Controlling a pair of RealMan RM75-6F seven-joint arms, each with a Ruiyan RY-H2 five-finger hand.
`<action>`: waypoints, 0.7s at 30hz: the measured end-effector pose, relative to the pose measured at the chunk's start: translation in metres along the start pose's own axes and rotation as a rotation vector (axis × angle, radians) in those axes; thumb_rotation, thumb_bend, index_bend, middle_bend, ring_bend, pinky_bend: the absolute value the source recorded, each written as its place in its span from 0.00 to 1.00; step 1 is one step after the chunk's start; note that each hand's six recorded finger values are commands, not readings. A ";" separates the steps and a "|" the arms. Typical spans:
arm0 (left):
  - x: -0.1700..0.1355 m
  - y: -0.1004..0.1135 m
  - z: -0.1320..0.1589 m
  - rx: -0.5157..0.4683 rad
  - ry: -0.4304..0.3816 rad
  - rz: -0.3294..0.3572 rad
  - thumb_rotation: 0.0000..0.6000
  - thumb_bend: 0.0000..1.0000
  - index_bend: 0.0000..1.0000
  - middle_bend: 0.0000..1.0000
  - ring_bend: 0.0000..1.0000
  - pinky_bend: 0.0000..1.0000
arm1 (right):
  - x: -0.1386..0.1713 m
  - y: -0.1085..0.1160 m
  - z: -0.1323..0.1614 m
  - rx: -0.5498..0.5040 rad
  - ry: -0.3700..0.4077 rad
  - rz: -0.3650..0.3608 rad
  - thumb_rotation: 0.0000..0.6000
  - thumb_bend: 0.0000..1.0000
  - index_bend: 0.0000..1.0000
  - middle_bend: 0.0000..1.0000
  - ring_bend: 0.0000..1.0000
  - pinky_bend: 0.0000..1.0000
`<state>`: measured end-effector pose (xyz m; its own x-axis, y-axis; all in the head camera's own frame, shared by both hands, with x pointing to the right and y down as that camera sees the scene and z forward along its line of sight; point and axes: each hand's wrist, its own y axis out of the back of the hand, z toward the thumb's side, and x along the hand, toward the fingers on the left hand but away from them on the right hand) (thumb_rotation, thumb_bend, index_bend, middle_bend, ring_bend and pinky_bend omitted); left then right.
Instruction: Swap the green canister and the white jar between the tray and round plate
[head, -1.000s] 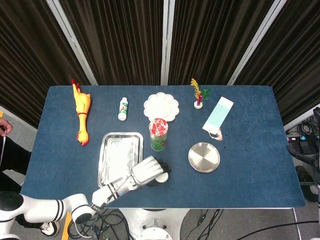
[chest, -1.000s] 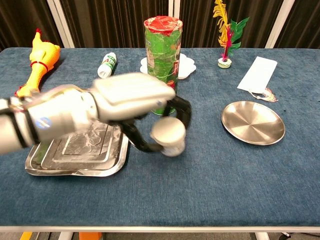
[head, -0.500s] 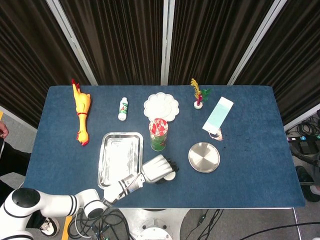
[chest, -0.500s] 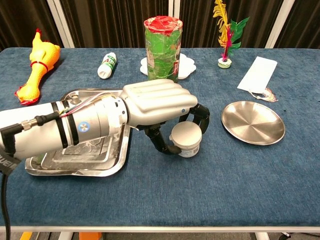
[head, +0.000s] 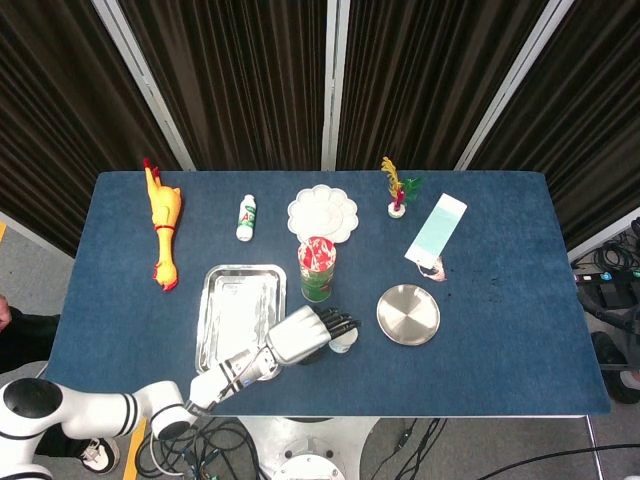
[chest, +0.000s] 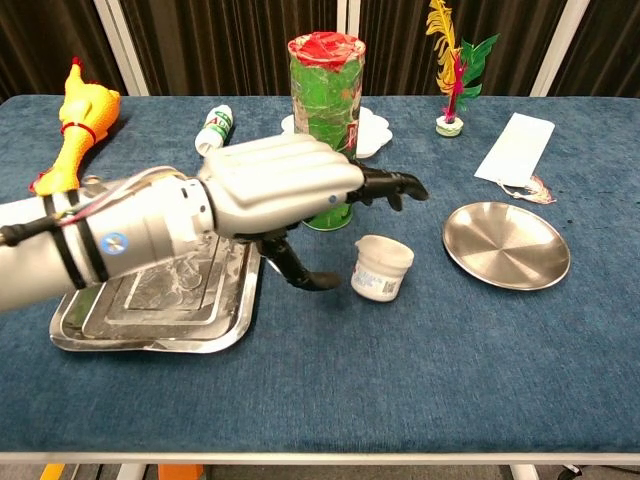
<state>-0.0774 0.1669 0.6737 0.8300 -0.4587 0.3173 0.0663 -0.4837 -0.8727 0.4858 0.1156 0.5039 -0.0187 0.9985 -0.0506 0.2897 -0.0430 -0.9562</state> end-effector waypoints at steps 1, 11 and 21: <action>-0.005 0.002 -0.004 0.001 0.012 0.004 1.00 0.22 0.09 0.17 0.23 0.53 | 0.000 0.000 0.001 0.000 0.002 -0.001 1.00 0.04 0.00 0.06 0.00 0.16; -0.097 0.018 -0.077 0.050 0.299 0.008 1.00 0.22 0.23 0.27 0.27 0.53 | -0.001 0.000 0.006 -0.003 0.012 0.000 1.00 0.04 0.00 0.06 0.00 0.16; -0.142 0.056 -0.155 0.053 0.580 0.085 1.00 0.12 0.16 0.22 0.21 0.43 | -0.002 -0.002 0.011 0.000 0.015 0.006 1.00 0.04 0.00 0.06 0.00 0.16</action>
<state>-0.2778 0.0892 0.6376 0.3962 -0.8344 0.3832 0.0524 -0.3961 -0.9167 0.4751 0.1131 0.5031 -0.0031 0.9987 -0.0517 0.2902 -0.0486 -0.9557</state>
